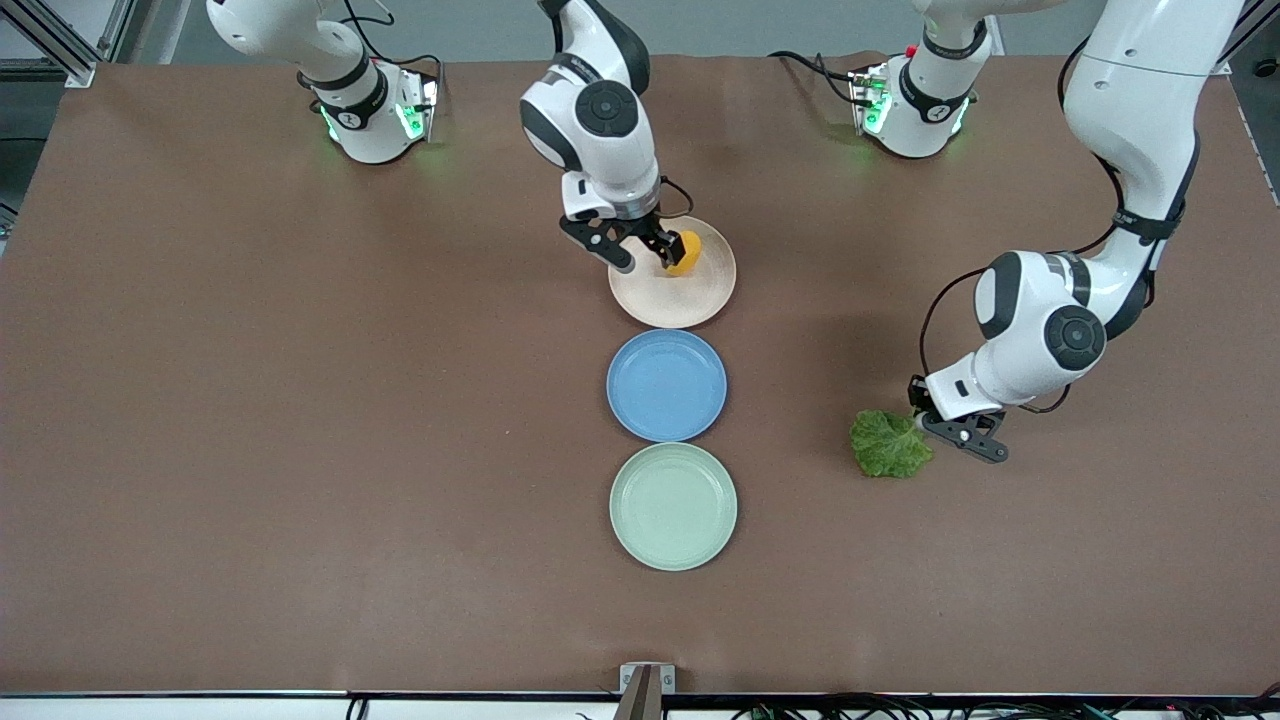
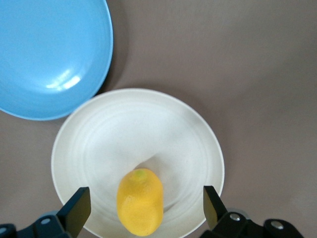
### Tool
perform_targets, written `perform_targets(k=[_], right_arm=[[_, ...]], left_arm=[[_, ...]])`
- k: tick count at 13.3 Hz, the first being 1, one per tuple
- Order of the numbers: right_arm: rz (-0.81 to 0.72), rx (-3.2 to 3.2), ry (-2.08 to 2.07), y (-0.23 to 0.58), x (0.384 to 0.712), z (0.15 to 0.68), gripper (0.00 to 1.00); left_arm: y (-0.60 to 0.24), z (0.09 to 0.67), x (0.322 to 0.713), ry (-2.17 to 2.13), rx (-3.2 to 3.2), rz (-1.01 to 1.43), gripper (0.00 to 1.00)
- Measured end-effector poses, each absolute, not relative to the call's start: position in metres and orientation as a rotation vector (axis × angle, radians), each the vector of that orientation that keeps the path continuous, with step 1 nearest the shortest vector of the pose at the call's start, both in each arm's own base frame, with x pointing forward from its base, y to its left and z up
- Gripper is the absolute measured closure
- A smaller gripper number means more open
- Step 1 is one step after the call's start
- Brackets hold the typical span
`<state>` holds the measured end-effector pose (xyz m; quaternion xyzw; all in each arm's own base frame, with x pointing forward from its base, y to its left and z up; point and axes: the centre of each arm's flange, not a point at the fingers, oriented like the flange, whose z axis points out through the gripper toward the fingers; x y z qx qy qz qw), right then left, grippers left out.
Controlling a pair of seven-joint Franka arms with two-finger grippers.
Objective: Pick lemon and lettuce from plates
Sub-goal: 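Release the lettuce beside the plates while the right gripper grasps the lemon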
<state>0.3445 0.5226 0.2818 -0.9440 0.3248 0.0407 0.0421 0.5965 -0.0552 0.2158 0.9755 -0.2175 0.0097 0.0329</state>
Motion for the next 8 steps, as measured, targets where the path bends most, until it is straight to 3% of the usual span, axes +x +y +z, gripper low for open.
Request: perform_targets(k=[2, 6, 8], right_arm=[[0.118, -2.891, 1.019, 0.538, 0.327, 0.259, 0.00], [0.069, -2.869, 1.086, 0.568, 0.304, 0.225, 0.00], [0.049, -2.862, 1.097, 0.577, 0.298, 0.208, 0.00]], left_arm=[[-0.037, 0.244, 0.603, -0.605, 3.029, 0.105, 0.45], [-0.045, 0.358, 0.598, -0.374, 3.095, 0.221, 0.05], [-0.053, 0.420, 0.581, -0.205, 3.125, 0.249, 0.00]])
